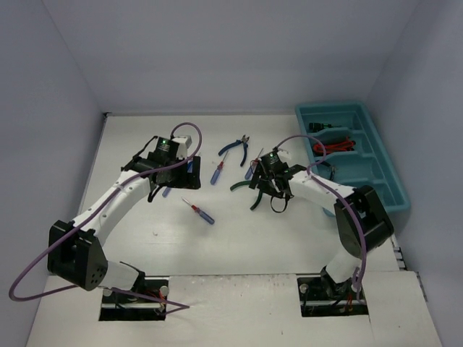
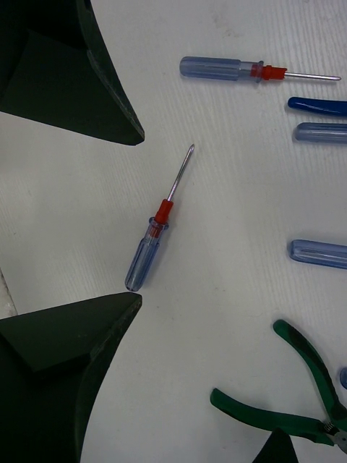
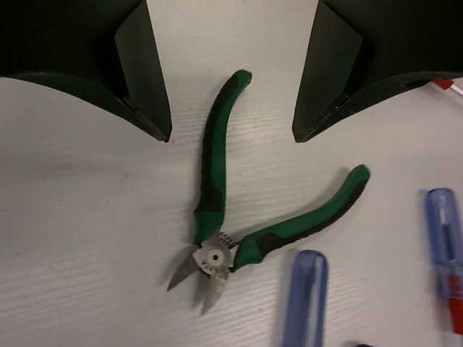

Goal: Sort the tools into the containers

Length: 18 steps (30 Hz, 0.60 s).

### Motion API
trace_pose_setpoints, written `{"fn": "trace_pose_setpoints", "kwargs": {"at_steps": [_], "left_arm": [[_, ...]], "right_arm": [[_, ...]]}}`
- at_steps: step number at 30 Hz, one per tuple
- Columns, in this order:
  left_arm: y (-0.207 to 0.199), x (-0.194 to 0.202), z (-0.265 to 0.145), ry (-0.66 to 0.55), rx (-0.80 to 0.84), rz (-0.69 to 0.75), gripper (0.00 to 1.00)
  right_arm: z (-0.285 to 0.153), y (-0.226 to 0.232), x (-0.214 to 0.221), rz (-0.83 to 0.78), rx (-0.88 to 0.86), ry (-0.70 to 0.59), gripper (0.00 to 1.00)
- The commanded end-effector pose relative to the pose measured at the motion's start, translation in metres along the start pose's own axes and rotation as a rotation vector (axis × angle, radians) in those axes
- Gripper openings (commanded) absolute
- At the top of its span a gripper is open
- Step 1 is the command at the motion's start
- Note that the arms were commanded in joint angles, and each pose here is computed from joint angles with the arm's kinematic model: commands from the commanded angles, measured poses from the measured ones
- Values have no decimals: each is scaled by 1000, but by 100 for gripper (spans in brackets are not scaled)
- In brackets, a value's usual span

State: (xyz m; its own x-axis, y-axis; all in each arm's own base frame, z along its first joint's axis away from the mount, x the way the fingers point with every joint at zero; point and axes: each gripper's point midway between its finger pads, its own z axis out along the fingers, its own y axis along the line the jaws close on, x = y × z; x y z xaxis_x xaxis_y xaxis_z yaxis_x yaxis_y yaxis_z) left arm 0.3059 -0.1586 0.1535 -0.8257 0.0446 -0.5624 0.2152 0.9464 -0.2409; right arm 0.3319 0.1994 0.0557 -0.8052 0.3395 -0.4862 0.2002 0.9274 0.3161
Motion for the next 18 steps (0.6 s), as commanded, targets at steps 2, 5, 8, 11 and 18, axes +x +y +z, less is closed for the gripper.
{"fn": "trace_pose_setpoints", "kwargs": {"at_steps": [2, 5, 8, 11, 18], "left_arm": [[-1, -17, -16, -86, 6, -8, 81], [2, -12, -17, -78, -2, -7, 80], [3, -8, -18, -77, -4, -7, 81], [5, -6, -19, -78, -10, -8, 80], [8, -4, -20, -79, -13, -8, 81]], "right_arm": [[17, -14, -4, 101, 108, -48, 63], [27, -12, 0, 93, 123, -29, 59], [32, -13, 7, 80, 140, -8, 48], [37, -13, 13, 67, 155, 8, 33], [35, -12, 9, 46, 163, -6, 2]]}}
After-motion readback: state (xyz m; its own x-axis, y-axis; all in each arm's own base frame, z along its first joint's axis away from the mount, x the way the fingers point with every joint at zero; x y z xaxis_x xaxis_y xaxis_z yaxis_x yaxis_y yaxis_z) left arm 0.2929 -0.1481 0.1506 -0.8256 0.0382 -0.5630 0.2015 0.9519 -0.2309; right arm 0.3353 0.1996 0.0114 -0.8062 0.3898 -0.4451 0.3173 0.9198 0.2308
